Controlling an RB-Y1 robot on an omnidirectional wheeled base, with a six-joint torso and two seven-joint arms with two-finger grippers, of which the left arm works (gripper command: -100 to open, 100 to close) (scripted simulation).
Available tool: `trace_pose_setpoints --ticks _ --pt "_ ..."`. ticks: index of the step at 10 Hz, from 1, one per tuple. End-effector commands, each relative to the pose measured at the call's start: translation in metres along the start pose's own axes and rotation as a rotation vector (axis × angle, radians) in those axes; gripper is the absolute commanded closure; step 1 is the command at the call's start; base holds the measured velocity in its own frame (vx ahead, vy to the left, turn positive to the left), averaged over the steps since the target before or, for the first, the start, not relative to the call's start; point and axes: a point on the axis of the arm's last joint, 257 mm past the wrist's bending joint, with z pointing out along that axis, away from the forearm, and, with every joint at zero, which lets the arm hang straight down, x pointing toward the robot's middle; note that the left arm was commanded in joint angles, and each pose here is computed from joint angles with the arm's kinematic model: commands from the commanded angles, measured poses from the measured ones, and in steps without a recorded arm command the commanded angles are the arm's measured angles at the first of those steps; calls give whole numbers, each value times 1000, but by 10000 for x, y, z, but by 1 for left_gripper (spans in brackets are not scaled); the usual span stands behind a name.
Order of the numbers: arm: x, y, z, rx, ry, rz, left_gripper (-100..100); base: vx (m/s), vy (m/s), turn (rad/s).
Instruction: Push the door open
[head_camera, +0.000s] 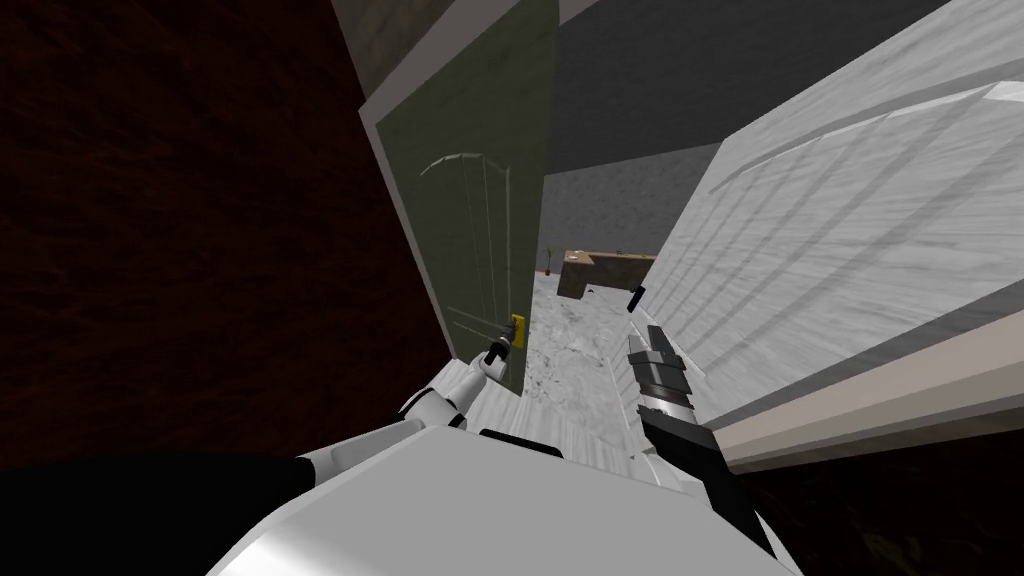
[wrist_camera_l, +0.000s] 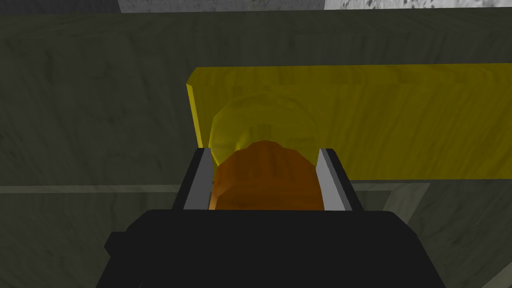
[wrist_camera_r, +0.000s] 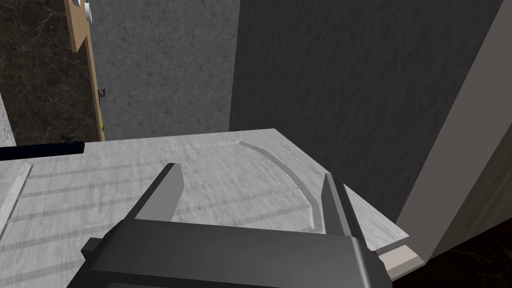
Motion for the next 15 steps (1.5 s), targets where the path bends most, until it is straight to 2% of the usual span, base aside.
trace_pose_setpoints --ticks 1,5,6,8,13,15 --pt "-7 27 -11 -6 -1 0 100 -35 7 -5" --pt "-7 27 -11 -6 -1 0 100 -5 2 -4" --pt "-154 15 -12 -5 -21 10 100 86 -66 23" --pt "-256 18 -21 -6 -36 15 100 126 -98 43" --pt "-667 23 -68 -8 -101 27 100 176 -128 50" --pt "-667 23 -68 -8 -101 27 100 89 -53 16"
